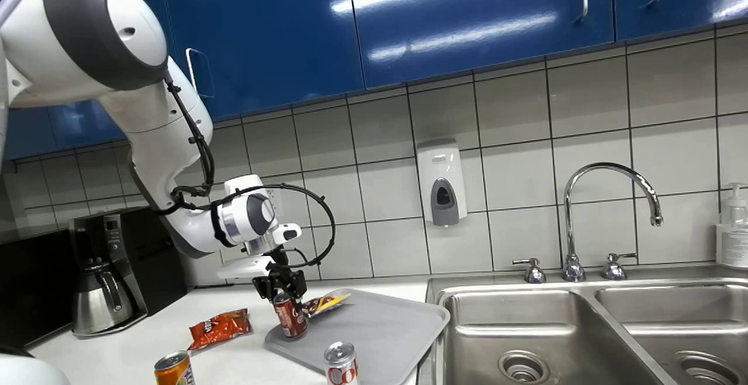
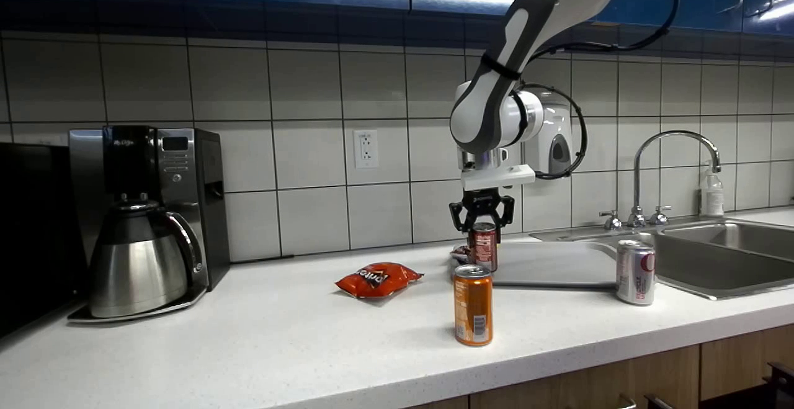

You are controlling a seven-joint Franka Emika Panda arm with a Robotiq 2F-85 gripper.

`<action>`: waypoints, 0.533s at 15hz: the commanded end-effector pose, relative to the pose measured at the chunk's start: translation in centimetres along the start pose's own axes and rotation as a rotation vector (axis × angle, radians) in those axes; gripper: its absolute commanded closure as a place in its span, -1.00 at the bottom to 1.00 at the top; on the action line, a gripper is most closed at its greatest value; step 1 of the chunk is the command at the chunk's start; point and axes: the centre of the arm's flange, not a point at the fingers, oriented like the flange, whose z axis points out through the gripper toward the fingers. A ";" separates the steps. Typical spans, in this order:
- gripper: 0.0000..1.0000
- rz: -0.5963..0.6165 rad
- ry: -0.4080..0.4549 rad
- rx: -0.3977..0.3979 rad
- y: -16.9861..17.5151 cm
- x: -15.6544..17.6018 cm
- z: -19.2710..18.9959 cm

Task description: Put the cans on the grey tray.

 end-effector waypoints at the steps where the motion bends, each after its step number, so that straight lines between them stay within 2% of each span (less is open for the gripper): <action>1: 0.23 0.022 0.009 -0.016 -0.6 1.3 0.1; 2: -0.65 0.026 0.008 -0.017 -0.7 1.3 0.2; 4: -0.92 0.032 0.010 -0.019 -0.7 1.5 0.2; 5: -0.99 0.035 0.015 -0.019 -0.7 1.6 0.1; 8: -1.00 0.047 0.032 -0.018 -0.7 1.7 -0.7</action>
